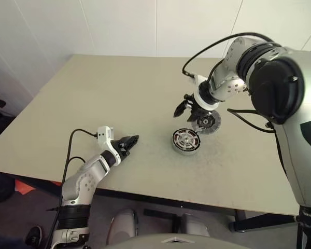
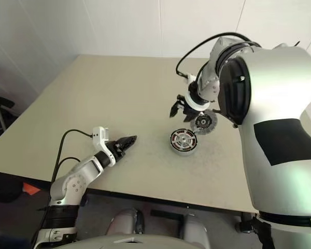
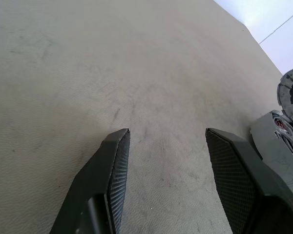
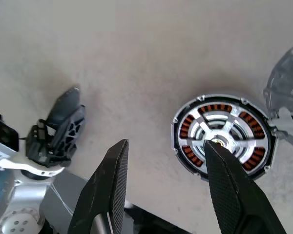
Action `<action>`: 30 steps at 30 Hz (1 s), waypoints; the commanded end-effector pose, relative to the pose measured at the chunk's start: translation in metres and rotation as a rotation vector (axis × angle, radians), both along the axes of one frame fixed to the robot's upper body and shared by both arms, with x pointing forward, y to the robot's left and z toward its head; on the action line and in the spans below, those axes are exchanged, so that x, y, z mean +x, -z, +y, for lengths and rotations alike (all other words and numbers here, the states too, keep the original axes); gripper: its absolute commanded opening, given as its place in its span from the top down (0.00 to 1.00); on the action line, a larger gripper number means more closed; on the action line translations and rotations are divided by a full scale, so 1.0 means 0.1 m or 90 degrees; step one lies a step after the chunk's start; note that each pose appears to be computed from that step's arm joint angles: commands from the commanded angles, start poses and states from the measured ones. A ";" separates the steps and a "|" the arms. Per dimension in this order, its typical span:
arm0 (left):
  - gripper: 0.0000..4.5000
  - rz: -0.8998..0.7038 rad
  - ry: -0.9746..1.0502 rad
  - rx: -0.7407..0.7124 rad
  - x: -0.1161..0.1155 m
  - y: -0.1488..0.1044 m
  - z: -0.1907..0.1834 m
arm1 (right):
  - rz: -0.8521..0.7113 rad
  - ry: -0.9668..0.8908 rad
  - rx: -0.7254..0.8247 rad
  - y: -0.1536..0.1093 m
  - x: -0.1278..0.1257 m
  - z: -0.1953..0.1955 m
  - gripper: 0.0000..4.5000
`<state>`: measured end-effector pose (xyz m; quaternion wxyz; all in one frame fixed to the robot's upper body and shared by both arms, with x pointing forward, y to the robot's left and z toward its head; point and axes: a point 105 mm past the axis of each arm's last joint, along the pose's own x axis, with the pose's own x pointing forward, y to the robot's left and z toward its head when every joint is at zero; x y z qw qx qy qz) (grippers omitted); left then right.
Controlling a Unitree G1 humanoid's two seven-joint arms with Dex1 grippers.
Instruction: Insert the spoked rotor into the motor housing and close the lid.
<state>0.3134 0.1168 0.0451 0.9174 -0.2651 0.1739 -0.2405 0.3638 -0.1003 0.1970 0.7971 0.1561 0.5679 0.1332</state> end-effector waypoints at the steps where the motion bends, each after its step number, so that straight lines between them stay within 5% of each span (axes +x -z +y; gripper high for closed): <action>1: 0.42 0.018 0.006 0.010 0.03 0.08 -0.02 | -0.202 -0.113 0.134 -0.60 0.18 0.35 0.39; 3: 0.42 0.009 0.006 0.011 0.08 0.05 -0.01 | -0.439 -0.322 0.206 -1.09 0.28 0.47 0.39; 5: 0.42 0.003 0.006 0.012 0.12 0.02 0.01 | -0.600 -0.594 0.166 -1.13 0.23 0.28 0.39; 8: 0.42 -0.006 0.028 0.014 0.18 -0.04 0.01 | -0.681 -1.007 -0.177 -0.40 0.15 -0.55 0.39; 11: 0.42 -0.014 0.044 0.028 0.27 -0.08 0.01 | -0.510 -1.232 -0.380 0.20 -0.01 -1.29 0.39; 15: 0.42 -0.025 0.054 0.031 0.37 -0.14 -0.03 | -0.450 -1.316 -0.338 0.53 -0.48 -1.23 0.39; 18: 0.42 -0.024 0.059 0.029 0.37 -0.11 -0.07 | -0.449 -1.321 -0.288 0.51 -0.70 -1.05 0.39; 30: 0.42 -0.006 0.045 0.025 0.27 -0.01 -0.03 | -0.533 -1.267 -0.254 0.23 -0.74 -0.65 0.39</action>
